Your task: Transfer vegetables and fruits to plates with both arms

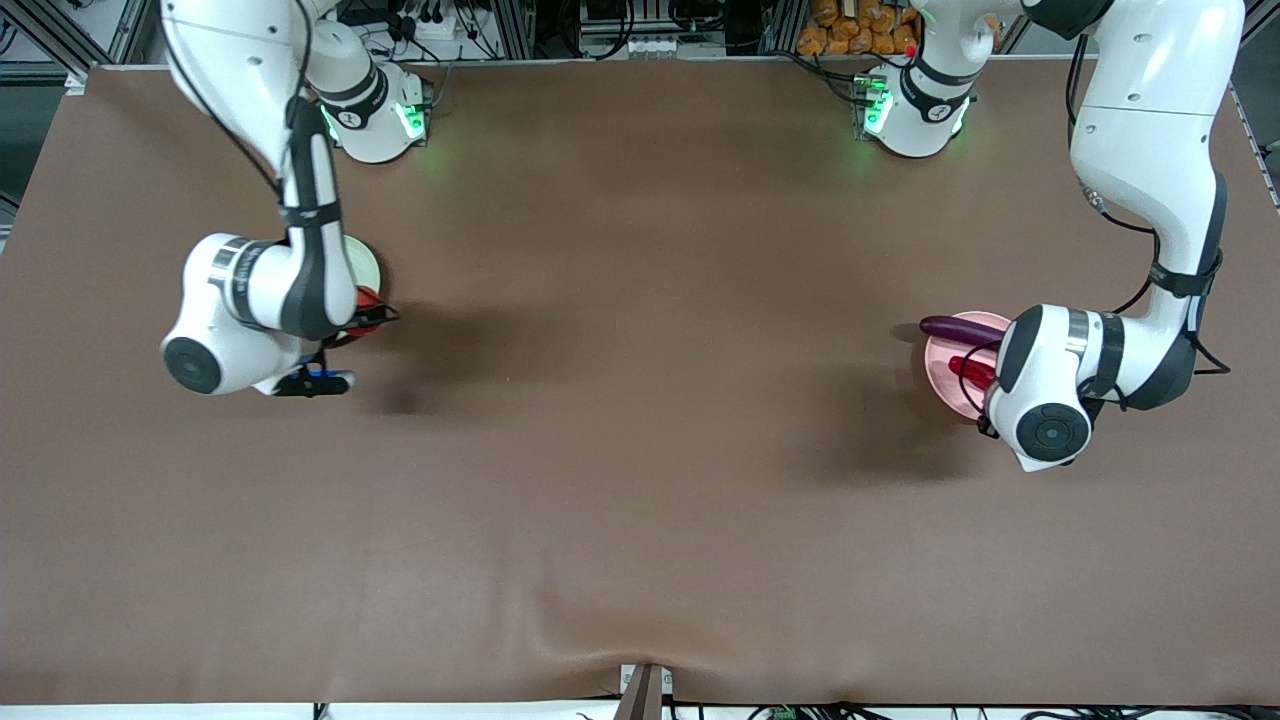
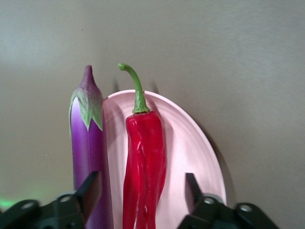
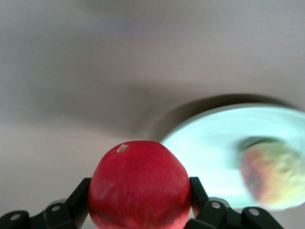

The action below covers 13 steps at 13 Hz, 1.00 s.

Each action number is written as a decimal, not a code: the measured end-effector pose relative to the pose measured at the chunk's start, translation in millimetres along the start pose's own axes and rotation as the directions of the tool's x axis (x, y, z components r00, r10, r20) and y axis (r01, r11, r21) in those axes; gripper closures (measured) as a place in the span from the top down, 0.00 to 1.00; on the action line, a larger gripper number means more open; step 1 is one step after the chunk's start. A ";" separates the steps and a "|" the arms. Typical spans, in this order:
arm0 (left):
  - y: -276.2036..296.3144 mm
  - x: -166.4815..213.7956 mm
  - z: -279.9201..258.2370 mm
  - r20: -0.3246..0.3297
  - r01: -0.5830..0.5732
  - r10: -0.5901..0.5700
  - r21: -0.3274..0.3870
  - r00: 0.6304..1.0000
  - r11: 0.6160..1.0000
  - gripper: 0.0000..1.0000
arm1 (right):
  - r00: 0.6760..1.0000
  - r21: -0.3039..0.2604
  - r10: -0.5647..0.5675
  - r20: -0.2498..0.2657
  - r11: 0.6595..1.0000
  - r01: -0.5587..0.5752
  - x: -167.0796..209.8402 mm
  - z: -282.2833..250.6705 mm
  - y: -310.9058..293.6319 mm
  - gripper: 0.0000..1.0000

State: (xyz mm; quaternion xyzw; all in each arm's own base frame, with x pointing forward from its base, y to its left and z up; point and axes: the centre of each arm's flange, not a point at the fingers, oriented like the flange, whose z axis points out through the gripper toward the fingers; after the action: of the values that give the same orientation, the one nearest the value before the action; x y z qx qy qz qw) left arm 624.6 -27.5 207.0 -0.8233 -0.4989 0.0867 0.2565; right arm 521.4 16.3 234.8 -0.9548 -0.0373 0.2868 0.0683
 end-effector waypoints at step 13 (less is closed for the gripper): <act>-138.2 -1.8 -274.8 -0.267 -0.684 0.631 -0.218 0.728 0.696 1.00 | 0.998 0.064 -0.056 0.041 0.997 0.053 -9.9 55.7 37.4 1.00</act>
State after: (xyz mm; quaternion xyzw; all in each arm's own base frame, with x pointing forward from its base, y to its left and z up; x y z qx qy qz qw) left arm 626.0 -70.0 511.7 -0.9804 -0.1534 0.0247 0.1213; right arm 483.6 -15.7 188.5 -0.9445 -0.0557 0.3061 0.1054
